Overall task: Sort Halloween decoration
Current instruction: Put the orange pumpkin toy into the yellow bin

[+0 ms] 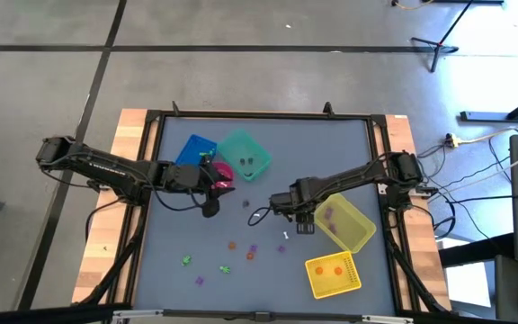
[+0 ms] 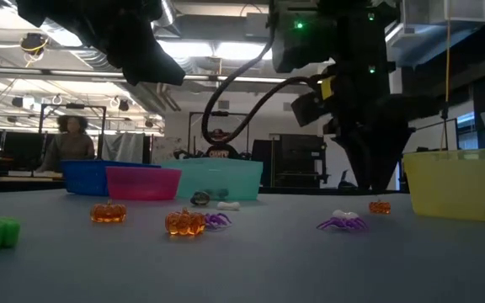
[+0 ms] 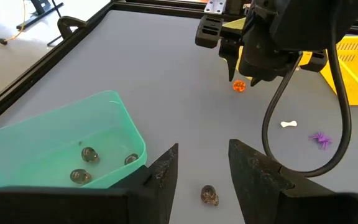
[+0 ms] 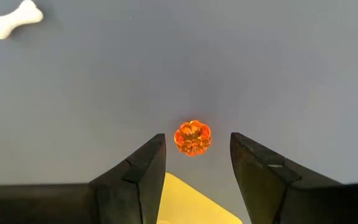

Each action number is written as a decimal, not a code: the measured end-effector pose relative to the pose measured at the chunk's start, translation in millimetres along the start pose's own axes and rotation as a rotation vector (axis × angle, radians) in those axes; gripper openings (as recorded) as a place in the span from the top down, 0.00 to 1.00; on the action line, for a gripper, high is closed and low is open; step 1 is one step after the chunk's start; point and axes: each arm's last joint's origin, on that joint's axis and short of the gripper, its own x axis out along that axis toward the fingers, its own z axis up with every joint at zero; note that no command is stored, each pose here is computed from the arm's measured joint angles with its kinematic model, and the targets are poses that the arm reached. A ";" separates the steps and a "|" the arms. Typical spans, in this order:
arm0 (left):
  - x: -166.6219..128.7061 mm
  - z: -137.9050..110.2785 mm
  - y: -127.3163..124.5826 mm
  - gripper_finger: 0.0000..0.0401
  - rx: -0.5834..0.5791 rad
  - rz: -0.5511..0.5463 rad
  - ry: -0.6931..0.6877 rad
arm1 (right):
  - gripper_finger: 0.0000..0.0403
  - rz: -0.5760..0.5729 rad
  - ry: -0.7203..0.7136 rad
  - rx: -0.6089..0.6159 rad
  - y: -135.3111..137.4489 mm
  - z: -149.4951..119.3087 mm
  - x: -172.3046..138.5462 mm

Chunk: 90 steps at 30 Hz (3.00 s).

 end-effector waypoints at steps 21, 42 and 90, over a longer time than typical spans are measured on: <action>0.0 0.0 0.0 0.68 0.000 0.000 0.000 | 0.56 -0.015 0.096 -0.006 1.4 3.3 23.9; 0.0 0.0 -0.1 0.68 0.001 0.000 0.000 | 0.59 -0.015 0.091 -0.006 1.5 3.9 24.1; 0.0 0.0 0.0 0.68 0.001 0.000 0.000 | 0.76 0.065 -0.095 -0.084 6.8 37.8 -34.2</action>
